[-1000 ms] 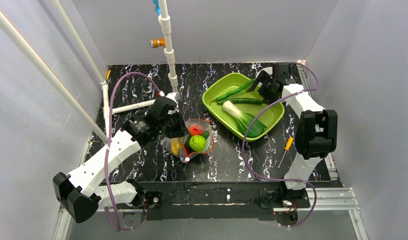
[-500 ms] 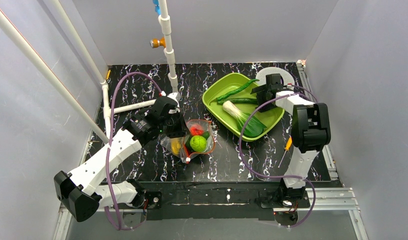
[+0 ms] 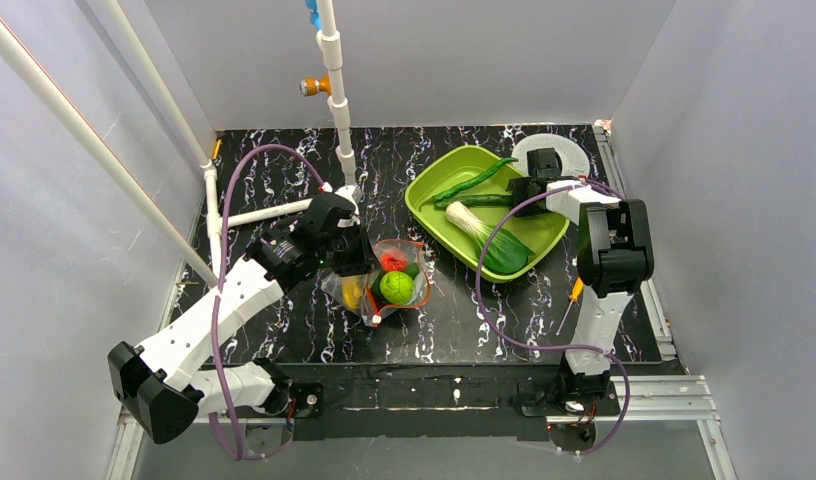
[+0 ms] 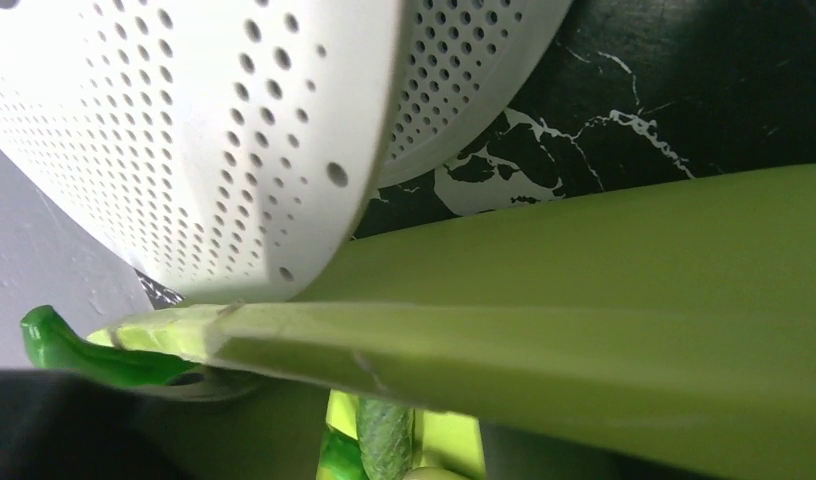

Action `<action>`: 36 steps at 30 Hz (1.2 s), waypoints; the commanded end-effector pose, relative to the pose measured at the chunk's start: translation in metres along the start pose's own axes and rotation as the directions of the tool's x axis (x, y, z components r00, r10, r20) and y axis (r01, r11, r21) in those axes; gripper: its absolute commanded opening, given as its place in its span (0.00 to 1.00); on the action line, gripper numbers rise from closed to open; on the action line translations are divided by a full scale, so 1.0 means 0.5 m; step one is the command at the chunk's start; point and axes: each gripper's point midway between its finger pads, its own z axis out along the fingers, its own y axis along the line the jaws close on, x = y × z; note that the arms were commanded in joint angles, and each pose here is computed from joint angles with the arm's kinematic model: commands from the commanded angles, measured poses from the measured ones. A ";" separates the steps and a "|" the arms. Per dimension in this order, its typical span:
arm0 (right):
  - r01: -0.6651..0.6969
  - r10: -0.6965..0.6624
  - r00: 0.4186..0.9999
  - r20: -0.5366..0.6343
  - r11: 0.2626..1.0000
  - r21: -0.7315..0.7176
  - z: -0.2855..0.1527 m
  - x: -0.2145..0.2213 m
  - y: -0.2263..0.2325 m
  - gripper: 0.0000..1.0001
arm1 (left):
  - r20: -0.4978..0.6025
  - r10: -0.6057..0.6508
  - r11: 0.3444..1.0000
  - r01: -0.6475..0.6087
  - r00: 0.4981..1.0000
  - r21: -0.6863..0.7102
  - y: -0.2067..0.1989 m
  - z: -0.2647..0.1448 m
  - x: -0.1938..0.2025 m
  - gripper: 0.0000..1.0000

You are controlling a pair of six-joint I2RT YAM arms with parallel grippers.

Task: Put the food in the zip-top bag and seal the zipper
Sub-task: Pick up the fake vegetable from the bin, then place the fake vegetable in the zipper food storage bag.

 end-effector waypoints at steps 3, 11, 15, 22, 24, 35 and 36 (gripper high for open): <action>0.004 0.000 0.998 0.067 0.998 -0.064 -0.001 -0.028 0.002 0.20 | 0.034 -0.002 1.000 0.001 0.999 0.030 -0.016 -0.028 -0.019 0.00; 0.182 -0.131 0.978 0.161 0.917 -0.356 -0.166 -0.065 0.140 0.01 | 0.043 -0.005 0.999 0.003 0.999 0.040 -0.023 -0.031 -0.026 0.00; 0.351 -0.246 0.931 0.269 0.806 -0.477 -0.259 -0.079 0.191 0.01 | 0.054 -0.012 0.999 0.010 0.998 0.035 -0.019 -0.032 -0.027 0.00; 0.666 -0.465 0.746 0.477 0.492 -0.561 -0.423 -0.061 0.238 0.01 | 0.055 -0.046 0.998 0.043 0.997 0.043 -0.021 -0.028 -0.026 0.00; 0.706 -0.529 0.696 0.486 0.381 -0.597 -0.474 -0.030 0.233 0.01 | 0.054 -0.057 0.997 0.054 0.997 0.052 -0.025 -0.027 -0.027 0.00; 0.492 -0.632 0.608 0.482 -0.177 -0.853 -0.800 0.146 0.083 0.01 | 0.048 -0.106 0.992 0.103 0.993 0.072 -0.033 -0.020 -0.027 0.00; 0.473 -0.624 0.604 0.495 -0.220 -0.853 -0.825 0.150 0.071 0.01 | 0.046 -0.107 0.992 0.104 0.993 0.073 -0.034 -0.019 -0.027 0.00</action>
